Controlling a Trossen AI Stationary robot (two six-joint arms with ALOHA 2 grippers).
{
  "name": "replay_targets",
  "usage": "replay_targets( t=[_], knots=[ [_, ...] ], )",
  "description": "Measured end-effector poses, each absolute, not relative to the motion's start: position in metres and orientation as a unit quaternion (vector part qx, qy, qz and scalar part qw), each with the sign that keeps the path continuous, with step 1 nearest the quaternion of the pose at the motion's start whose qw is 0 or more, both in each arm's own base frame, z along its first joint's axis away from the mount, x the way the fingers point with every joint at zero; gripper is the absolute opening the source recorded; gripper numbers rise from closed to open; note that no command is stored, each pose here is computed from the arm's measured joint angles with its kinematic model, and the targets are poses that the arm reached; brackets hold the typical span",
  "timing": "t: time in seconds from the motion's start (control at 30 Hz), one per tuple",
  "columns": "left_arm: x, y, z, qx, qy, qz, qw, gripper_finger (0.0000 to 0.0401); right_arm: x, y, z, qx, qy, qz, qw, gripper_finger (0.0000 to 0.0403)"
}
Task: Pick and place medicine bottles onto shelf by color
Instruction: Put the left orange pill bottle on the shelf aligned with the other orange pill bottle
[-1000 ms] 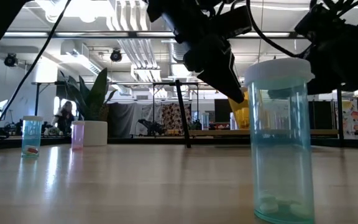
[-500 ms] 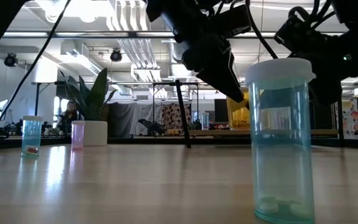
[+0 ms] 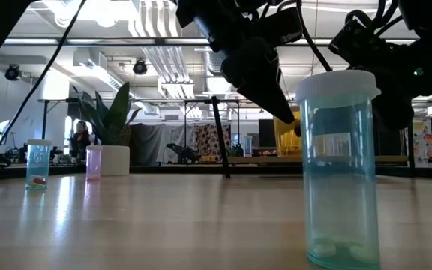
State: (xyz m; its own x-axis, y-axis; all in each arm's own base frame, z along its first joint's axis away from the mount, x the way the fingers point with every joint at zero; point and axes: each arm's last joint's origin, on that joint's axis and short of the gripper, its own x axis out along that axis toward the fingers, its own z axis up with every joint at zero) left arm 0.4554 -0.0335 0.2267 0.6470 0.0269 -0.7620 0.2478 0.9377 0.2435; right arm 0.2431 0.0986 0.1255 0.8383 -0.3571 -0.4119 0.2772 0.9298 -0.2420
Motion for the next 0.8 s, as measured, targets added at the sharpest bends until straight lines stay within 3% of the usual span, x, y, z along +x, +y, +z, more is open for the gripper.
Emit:
replay_targets(
  t=[0.2,0.67,0.8],
  knots=[
    [0.456,-0.033,0.227,0.153,0.414,-0.056,0.895,0.0208,0.247,0.100,0.121,-0.099,0.218,-0.171,0.956,0.0268],
    [0.457,-0.031,0.228,0.141,0.410,-0.048,0.900,0.0208,0.252,0.099,0.115,-0.107,0.196,-0.208,0.953,0.0199],
    [0.456,-0.024,0.230,0.129,0.410,-0.057,0.901,0.0224,0.252,0.099,0.115,-0.106,0.195,-0.208,0.953,0.0185]
  ],
)
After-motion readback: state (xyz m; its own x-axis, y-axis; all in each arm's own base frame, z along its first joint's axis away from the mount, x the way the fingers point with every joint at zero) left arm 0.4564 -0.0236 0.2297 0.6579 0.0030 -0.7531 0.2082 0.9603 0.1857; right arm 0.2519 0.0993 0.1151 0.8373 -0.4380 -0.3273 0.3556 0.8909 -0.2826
